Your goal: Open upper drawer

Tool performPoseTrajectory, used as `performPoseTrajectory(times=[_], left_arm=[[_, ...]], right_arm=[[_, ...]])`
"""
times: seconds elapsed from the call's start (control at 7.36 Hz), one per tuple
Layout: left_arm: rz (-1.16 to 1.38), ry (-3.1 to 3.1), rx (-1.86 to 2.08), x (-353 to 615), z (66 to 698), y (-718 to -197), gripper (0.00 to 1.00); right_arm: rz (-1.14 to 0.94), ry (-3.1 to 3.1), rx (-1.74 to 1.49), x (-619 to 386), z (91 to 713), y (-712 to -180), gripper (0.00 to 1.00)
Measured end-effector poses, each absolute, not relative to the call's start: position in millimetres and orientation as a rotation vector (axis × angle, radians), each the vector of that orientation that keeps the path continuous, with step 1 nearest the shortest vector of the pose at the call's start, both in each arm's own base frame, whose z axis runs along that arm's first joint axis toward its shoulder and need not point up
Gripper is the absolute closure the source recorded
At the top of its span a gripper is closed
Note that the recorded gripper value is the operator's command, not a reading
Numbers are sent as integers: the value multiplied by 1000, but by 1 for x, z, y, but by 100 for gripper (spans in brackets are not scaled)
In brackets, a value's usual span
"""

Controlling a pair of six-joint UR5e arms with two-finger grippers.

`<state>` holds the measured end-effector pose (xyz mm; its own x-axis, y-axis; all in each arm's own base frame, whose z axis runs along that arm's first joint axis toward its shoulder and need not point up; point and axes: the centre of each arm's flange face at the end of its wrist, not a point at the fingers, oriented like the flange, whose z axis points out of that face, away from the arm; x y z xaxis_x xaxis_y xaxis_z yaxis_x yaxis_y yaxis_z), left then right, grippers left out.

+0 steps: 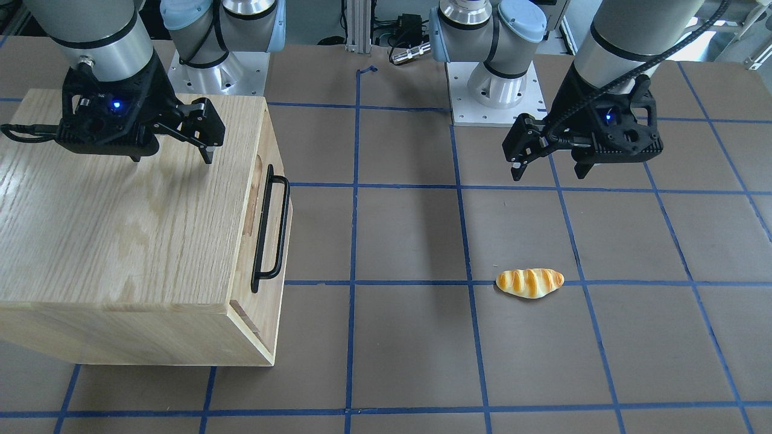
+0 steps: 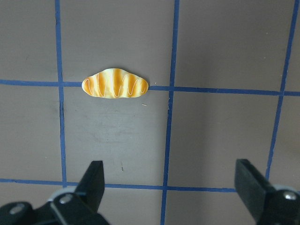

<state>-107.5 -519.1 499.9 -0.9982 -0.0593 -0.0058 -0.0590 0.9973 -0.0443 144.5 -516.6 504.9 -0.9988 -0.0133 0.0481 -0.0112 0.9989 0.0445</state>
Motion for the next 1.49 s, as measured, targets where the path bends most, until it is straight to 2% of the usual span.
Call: performPoseTrajectory(times=[1.49], left_arm=[[-113,3142,-105,-108,509,-520,0]], right_arm=[[-69,-3092,22,145,505,-516,0]])
